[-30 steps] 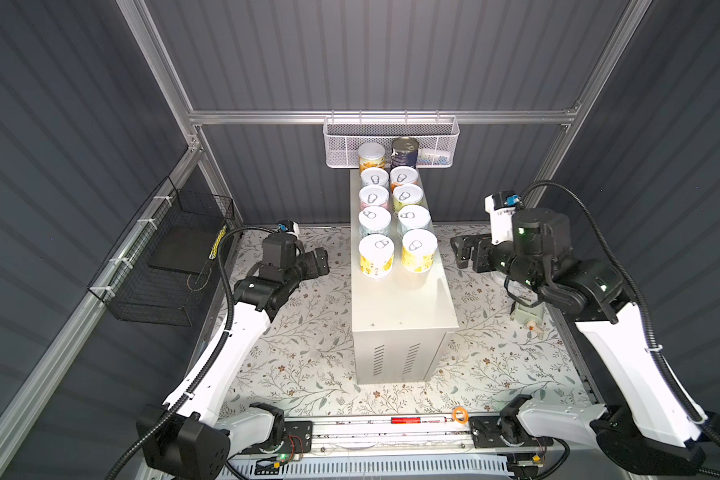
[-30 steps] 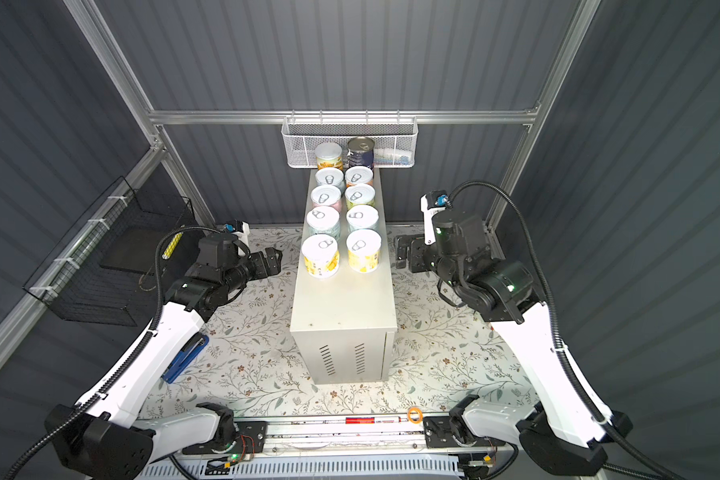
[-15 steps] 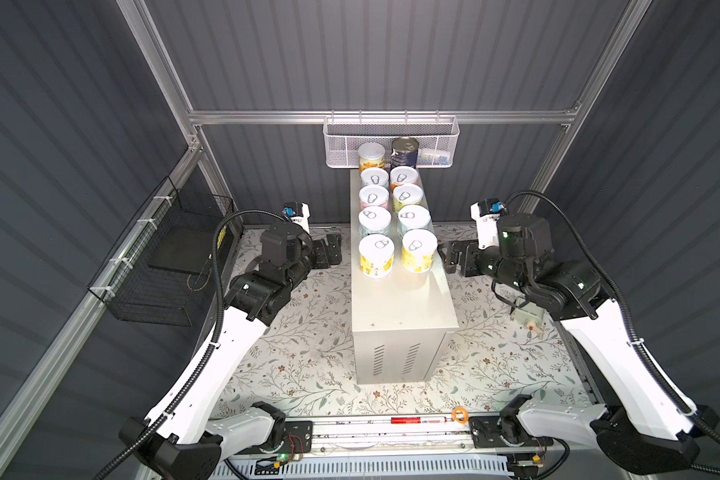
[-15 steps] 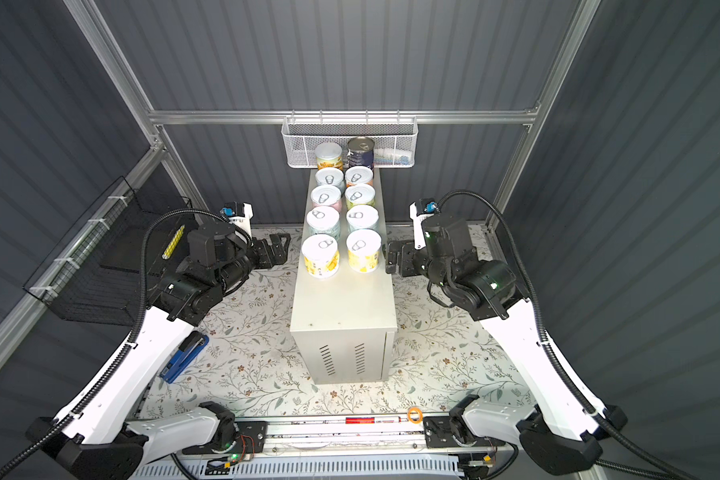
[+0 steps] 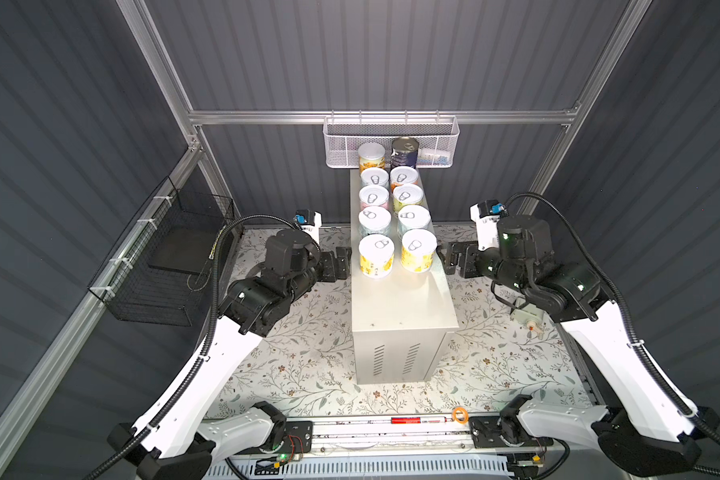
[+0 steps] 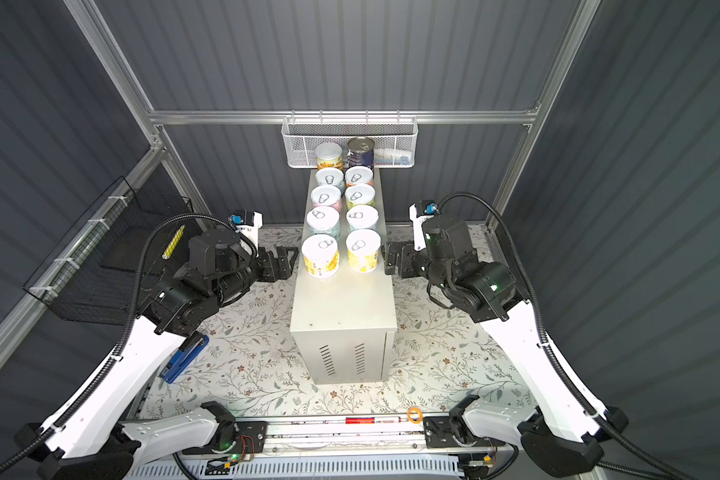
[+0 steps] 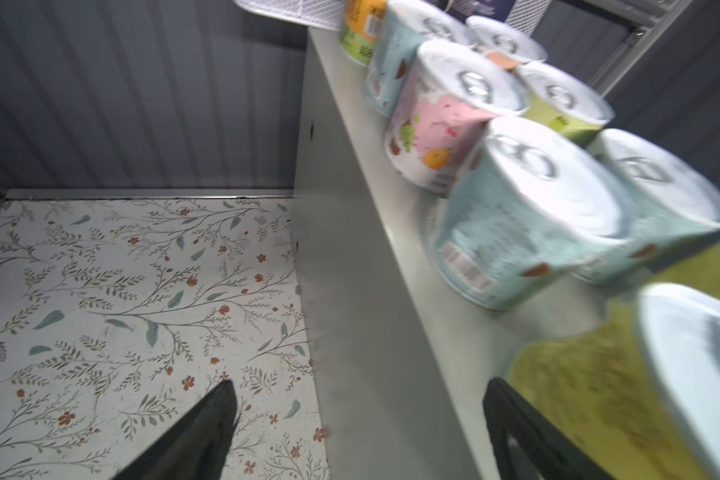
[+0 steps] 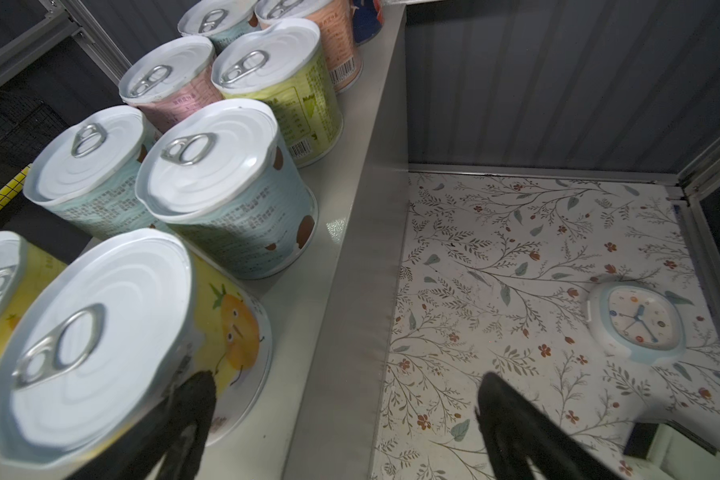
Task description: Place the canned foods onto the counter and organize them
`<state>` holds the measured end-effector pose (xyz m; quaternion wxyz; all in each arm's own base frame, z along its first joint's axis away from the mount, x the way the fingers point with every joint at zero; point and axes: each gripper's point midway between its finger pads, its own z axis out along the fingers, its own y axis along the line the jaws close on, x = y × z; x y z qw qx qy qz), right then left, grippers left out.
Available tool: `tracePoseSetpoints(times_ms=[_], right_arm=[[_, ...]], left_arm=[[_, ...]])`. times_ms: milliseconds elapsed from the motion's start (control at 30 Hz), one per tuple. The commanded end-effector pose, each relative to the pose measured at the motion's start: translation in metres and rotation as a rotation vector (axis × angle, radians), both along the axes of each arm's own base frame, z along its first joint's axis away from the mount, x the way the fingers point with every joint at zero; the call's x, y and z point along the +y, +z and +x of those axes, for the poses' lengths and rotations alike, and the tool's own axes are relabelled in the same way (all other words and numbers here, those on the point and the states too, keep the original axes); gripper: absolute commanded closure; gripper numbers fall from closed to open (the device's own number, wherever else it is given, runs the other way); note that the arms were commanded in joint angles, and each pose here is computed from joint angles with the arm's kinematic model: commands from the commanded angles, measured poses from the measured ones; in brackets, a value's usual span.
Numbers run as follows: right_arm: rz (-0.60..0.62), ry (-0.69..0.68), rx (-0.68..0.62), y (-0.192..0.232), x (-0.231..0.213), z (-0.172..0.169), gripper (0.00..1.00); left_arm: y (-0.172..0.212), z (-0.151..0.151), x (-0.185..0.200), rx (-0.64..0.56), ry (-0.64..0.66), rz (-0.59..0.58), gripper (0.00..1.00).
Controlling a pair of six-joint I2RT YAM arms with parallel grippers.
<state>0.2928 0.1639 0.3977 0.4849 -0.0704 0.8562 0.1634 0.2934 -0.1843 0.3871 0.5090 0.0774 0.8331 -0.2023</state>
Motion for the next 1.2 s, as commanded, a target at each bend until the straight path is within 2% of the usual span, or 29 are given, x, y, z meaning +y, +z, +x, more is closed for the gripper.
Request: tracePoseSetpoints(times_ms=[0,300,700,867,1167], right_arm=[[0.002,-0.024,-0.020,0.005,-0.008,-0.004,0.01],[0.016,-0.029,-0.029,0.009,-0.014,-0.012,0.01],[0.021,-0.023,-0.028,0.005,-0.012,-0.012,0.01],[0.012,-0.023,-0.022,0.000,-0.012,-0.011,0.01],[0.002,-0.021,-0.014,-0.006,-0.011,-0.009,0.01]], left_arm=[[0.014,-0.021,0.004,0.001,-0.012,0.007,0.07],[0.007,-0.037,0.002,0.073,-0.031,0.058,0.09],[-0.003,-0.050,-0.030,0.141,-0.192,0.053,0.13],[-0.005,-0.046,-0.035,0.131,-0.200,0.057,0.13],[-0.010,-0.036,-0.028,0.120,-0.138,0.077,0.10]])
